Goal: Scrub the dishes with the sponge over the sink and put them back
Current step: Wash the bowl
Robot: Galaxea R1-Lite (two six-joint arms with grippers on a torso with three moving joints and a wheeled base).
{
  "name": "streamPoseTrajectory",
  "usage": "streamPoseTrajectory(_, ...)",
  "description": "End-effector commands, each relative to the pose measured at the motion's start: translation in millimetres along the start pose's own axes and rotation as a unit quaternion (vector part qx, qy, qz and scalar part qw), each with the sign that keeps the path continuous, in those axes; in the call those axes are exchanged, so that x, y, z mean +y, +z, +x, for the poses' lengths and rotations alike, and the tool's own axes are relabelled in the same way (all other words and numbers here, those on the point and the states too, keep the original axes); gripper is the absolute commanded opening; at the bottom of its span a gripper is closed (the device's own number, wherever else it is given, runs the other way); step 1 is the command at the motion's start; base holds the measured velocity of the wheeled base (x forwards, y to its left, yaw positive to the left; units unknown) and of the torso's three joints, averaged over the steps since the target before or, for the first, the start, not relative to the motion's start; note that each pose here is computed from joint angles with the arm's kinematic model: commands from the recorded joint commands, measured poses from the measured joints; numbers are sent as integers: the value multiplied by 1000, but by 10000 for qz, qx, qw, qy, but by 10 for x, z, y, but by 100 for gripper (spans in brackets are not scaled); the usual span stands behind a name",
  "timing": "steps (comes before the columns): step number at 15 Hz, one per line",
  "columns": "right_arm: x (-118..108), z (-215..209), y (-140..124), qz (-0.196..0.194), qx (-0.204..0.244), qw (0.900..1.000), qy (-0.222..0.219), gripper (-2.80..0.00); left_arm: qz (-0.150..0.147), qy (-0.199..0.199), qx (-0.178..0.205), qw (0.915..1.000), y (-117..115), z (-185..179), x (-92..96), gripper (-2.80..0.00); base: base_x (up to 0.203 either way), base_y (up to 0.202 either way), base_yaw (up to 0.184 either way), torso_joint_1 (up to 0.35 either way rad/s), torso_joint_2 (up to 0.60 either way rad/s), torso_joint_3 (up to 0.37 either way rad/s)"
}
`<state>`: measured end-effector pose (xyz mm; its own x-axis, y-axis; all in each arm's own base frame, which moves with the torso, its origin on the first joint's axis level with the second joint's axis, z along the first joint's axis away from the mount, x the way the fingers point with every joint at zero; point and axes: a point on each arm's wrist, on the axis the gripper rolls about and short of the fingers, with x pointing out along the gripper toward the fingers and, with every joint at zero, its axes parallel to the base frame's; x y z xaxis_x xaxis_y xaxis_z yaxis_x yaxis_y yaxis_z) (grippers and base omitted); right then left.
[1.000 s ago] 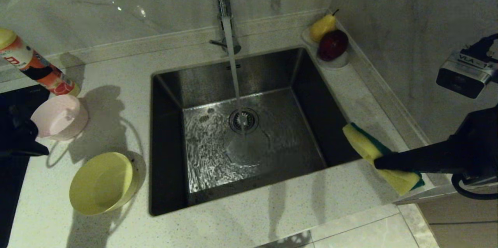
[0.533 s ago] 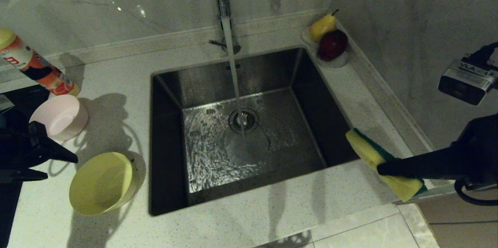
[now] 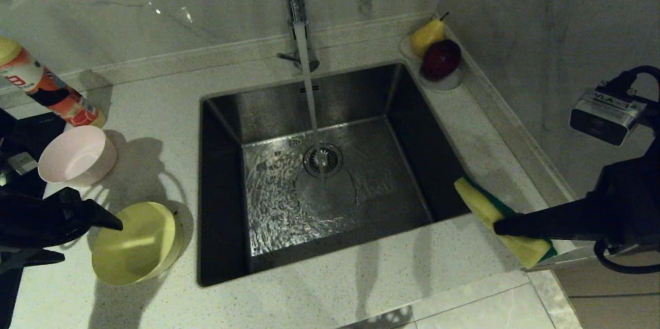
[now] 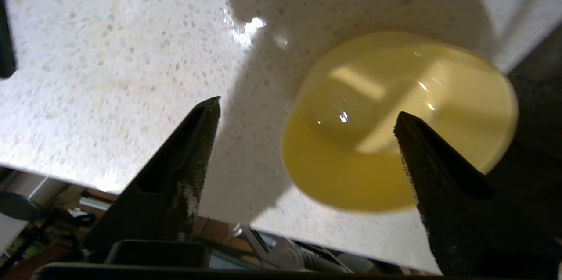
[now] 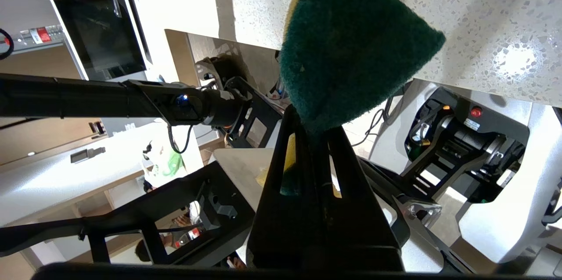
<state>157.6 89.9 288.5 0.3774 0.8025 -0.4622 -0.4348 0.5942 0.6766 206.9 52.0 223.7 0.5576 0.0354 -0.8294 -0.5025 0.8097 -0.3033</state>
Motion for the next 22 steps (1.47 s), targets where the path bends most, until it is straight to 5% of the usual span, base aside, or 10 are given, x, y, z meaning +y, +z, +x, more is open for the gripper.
streamPoseTrajectory(1, -24, 43, 14, 46, 68, 10000, -16, -280, -42, 112, 250, 9996, -18, 136, 24, 0, 0, 0, 0, 0, 0, 0)
streamPoseTrajectory(22, -78, 70, -48, 70, 117, 9999, -23, -280, -245, 361, 168, 9989, 73, 450, 27, 0, 0, 0, 0, 0, 0, 0)
